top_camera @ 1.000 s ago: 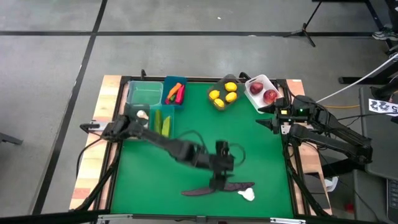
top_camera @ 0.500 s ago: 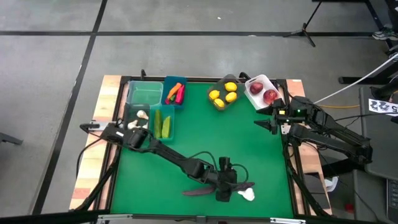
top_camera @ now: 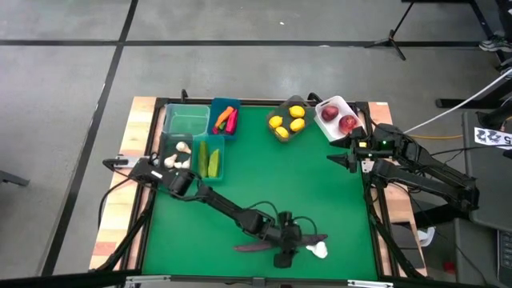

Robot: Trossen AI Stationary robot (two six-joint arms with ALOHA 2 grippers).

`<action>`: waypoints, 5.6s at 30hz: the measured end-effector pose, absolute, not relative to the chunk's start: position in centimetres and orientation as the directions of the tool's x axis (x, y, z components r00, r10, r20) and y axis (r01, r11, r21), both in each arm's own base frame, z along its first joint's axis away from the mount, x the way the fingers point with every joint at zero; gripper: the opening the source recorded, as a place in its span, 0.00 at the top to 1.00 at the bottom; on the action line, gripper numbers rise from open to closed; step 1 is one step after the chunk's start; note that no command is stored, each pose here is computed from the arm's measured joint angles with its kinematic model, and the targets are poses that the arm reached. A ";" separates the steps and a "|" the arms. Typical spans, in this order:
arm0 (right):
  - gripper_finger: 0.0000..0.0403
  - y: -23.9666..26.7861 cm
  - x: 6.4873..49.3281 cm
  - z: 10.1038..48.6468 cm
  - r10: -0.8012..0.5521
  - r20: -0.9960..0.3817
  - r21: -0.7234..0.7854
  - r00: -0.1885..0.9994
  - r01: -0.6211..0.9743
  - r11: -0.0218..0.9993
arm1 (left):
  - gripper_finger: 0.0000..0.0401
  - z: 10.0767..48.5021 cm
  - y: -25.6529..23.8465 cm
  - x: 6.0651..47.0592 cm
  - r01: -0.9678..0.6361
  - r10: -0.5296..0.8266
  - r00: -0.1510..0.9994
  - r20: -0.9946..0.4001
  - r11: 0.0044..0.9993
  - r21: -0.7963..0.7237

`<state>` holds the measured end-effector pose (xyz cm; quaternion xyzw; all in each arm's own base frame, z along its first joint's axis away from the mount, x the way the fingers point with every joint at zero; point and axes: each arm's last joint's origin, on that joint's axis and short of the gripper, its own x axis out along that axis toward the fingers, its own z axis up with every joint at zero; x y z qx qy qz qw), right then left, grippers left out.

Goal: Sort produce into baskets
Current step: Put the purple eggplant into the transparent bin

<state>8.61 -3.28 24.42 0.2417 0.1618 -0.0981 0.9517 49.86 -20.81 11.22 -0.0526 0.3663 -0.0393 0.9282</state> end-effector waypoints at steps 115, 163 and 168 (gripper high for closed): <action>0.08 -3.3 8.6 24.4 -0.100 -0.355 0.419 0.930 0.254 0.872 | 0.52 23.2 7.9 19.6 -0.422 0.843 -0.034 -0.537 -0.499 -0.757; 0.08 -3.3 8.6 24.4 -0.100 -0.354 0.418 0.930 0.253 0.872 | 0.52 25.8 7.7 13.1 -0.963 0.390 0.262 -0.883 0.169 -0.211; 0.08 -3.3 8.6 24.4 -0.100 -0.354 0.419 0.930 0.254 0.872 | 0.52 25.9 9.0 12.2 -0.955 0.419 0.219 -0.881 -0.092 -0.281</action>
